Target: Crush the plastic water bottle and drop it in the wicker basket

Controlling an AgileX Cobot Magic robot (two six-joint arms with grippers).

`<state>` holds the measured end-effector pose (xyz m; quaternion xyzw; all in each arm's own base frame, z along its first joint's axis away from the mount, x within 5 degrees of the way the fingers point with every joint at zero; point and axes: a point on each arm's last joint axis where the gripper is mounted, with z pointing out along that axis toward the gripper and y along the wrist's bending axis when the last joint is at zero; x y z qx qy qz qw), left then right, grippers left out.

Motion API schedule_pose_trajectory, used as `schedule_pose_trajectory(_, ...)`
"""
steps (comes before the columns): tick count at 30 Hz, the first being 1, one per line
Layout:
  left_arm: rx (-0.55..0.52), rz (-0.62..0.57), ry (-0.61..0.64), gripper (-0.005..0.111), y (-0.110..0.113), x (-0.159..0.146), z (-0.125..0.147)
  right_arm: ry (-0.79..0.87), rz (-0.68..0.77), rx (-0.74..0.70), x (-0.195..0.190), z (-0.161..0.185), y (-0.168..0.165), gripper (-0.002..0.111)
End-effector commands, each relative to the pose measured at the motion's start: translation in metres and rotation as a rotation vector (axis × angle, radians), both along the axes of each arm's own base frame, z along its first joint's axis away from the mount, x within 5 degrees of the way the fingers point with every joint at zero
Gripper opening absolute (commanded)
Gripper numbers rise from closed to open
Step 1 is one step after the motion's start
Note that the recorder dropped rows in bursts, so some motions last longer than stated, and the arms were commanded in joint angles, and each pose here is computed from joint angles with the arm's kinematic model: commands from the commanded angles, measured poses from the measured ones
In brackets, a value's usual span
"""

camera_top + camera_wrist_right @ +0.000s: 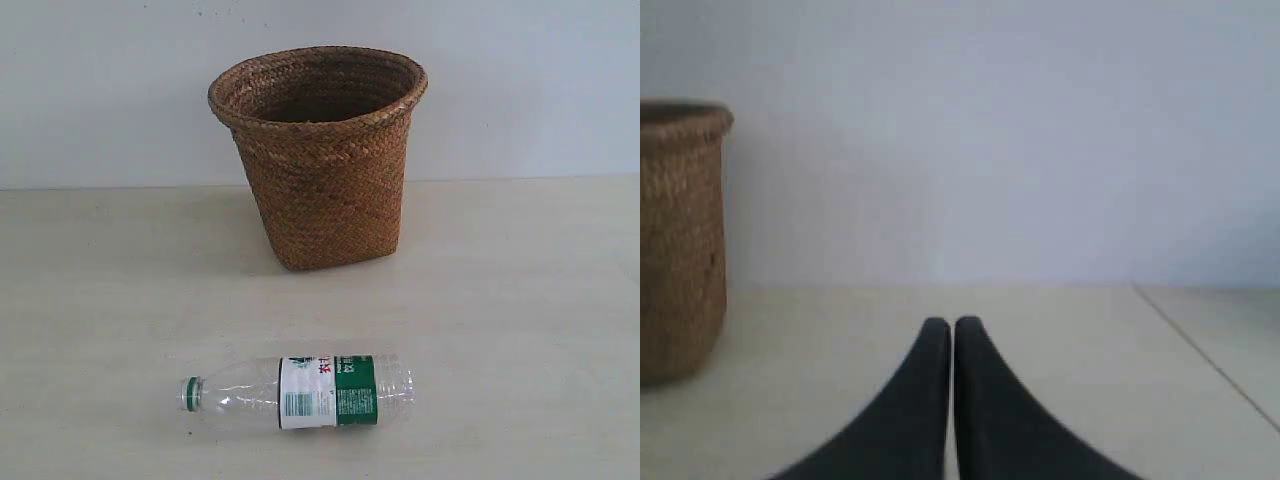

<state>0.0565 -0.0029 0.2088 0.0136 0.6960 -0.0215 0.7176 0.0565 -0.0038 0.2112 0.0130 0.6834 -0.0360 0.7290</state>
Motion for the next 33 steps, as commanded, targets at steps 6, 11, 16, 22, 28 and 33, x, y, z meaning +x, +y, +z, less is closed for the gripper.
schedule_pose_trajectory(6, -0.217, -0.015, -0.186, 0.004, 0.001, -0.002, 0.017, -0.377, 0.048, 0.225, -0.008, 0.032, -0.001, 0.000)
schedule_pose_trajectory(11, -0.277, -0.035, -0.334, 0.004, 0.002, -0.006, 0.030, -0.346, 0.048, 0.225, -0.009, 0.052, 0.000, 0.000)
schedule_pose_trajectory(16, -0.285, -0.038, -0.343, 0.004, 0.002, -0.001, 0.063, -0.301, 0.037, 0.189, 0.000, 0.090, -0.001, 0.000)
schedule_pose_trajectory(22, -0.284, -0.032, -0.292, 0.004, 0.000, 0.027, 0.113, -0.162, 0.021, 0.152, 0.027, 0.131, -0.002, 0.000)
schedule_pose_trajectory(28, -0.280, -0.018, -0.174, 0.004, -0.002, 0.074, 0.149, 0.002, 0.003, 0.101, 0.065, 0.153, -0.005, 0.000)
schedule_pose_trajectory(33, -0.179, -0.004, -0.023, 0.004, -0.005, 0.115, 0.166, 0.139, -0.004, 0.066, 0.093, 0.160, -0.007, 0.000)
